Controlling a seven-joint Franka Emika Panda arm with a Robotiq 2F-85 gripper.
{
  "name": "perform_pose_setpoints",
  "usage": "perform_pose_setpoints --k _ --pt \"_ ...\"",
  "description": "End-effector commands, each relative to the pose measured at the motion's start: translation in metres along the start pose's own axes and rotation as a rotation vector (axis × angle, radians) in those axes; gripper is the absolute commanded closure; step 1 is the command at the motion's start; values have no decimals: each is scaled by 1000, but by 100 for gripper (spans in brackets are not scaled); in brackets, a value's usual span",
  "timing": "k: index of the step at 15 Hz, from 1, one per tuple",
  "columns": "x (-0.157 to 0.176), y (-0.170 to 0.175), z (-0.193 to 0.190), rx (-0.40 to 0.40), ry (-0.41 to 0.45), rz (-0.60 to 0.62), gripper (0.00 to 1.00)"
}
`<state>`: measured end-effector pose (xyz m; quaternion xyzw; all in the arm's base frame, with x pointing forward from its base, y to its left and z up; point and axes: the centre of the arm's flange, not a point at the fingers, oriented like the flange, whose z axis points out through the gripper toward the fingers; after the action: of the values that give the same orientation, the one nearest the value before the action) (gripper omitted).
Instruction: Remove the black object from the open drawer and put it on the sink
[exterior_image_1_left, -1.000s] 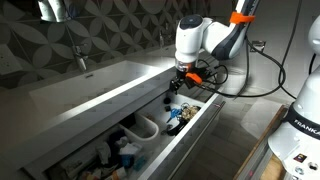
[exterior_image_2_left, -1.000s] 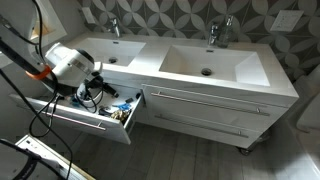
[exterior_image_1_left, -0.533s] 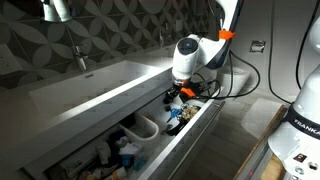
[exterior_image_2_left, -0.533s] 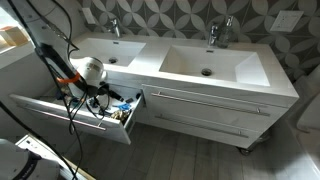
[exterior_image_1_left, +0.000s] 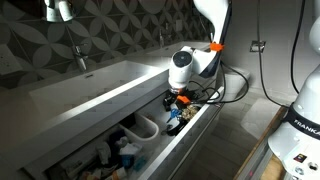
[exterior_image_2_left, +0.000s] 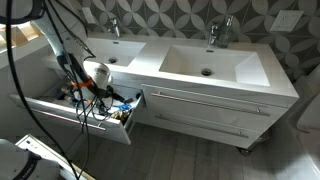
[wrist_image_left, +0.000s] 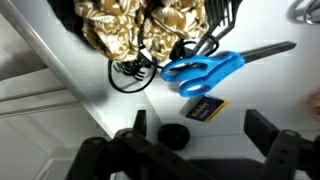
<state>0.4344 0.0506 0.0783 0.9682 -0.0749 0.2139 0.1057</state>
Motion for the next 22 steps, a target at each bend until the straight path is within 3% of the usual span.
perform_pose_setpoints --k 1,2,3,9,14,22 --pt "9 -7 23 27 72 -34 0" --pt "11 -7 24 36 89 -50 0" --pt "9 -3 8 13 49 -39 0" --pt "15 -7 15 23 71 -55 0" --pt "34 -9 42 -10 133 -12 0" --pt "41 -16 69 -23 146 19 0"
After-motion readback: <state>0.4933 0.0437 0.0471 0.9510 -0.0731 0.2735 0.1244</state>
